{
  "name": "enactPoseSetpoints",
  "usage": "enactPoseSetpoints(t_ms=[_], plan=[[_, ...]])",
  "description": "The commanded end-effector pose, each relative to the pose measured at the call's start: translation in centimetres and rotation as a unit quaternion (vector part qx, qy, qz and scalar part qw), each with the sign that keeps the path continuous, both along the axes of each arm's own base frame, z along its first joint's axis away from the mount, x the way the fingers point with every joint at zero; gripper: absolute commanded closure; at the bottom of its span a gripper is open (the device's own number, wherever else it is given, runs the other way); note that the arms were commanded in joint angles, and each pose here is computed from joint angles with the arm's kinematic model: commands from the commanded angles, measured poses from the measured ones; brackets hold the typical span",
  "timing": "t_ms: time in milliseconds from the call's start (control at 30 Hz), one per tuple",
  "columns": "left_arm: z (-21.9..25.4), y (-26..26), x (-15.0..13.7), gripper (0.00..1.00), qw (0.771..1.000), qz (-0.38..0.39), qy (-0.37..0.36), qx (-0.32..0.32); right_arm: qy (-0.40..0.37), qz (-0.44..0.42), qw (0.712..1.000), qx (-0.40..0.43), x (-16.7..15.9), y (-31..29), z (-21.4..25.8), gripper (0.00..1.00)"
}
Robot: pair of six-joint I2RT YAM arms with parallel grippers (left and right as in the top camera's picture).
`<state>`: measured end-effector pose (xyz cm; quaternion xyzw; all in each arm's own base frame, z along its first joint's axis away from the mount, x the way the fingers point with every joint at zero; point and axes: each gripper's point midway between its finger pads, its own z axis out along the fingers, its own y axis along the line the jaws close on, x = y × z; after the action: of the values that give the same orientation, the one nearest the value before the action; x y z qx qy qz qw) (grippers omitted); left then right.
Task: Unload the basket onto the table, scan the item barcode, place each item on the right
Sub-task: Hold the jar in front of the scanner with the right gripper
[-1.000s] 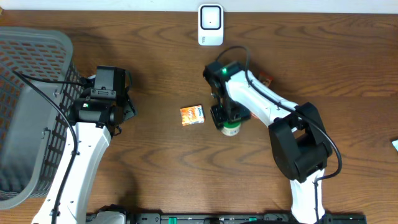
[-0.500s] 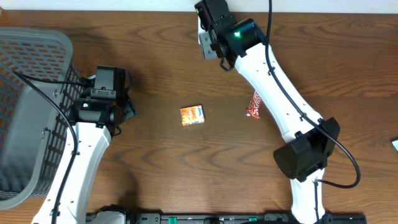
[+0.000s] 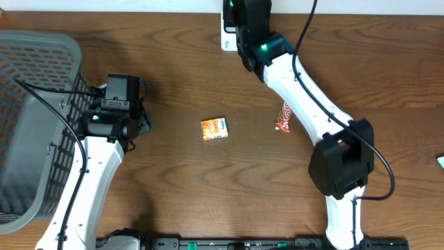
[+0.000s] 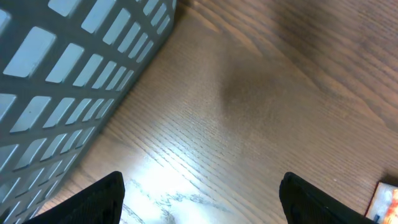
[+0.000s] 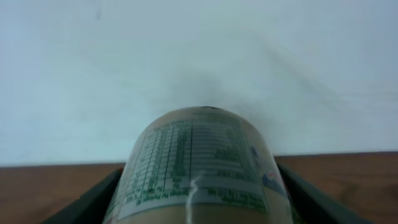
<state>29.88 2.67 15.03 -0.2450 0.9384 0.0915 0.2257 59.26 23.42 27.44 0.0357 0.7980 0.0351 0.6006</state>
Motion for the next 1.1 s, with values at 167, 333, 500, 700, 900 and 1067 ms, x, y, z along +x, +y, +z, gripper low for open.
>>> enactPoseSetpoints(t_ms=[167, 333, 500, 700, 900, 1067], plan=[[-0.1, 0.1, -0.1, 0.2, 1.0, 0.006, 0.002, 0.0, -0.054, -0.002, 0.998, -0.044, 3.6, -0.7, -5.0, 0.64], [-0.1, 0.1, -0.1, 0.2, 1.0, 0.006, 0.002, 0.0, -0.074, 0.025, 0.995, -0.069, 4.9, 0.9, -8.5, 0.62], [-0.1, 0.1, -0.1, 0.2, 1.0, 0.006, 0.002, 0.0, -0.081, 0.026, 0.994, -0.067, 5.5, 1.4, -11.7, 0.6], [-0.1, 0.1, -0.1, 0.2, 1.0, 0.006, 0.002, 0.0, -0.087, 0.036, 0.994, -0.062, 5.8, 1.9, -13.8, 0.56], [-0.1, 0.1, -0.1, 0.2, 1.0, 0.006, 0.002, 0.0, -0.091, 0.044, 0.993, -0.059, 6.0, 2.0, -13.8, 0.55], [-0.1, 0.1, -0.1, 0.2, 1.0, 0.006, 0.002, 0.0, -0.09, 0.044, 0.993, -0.059, 6.0, 2.0, -13.8, 0.53]])
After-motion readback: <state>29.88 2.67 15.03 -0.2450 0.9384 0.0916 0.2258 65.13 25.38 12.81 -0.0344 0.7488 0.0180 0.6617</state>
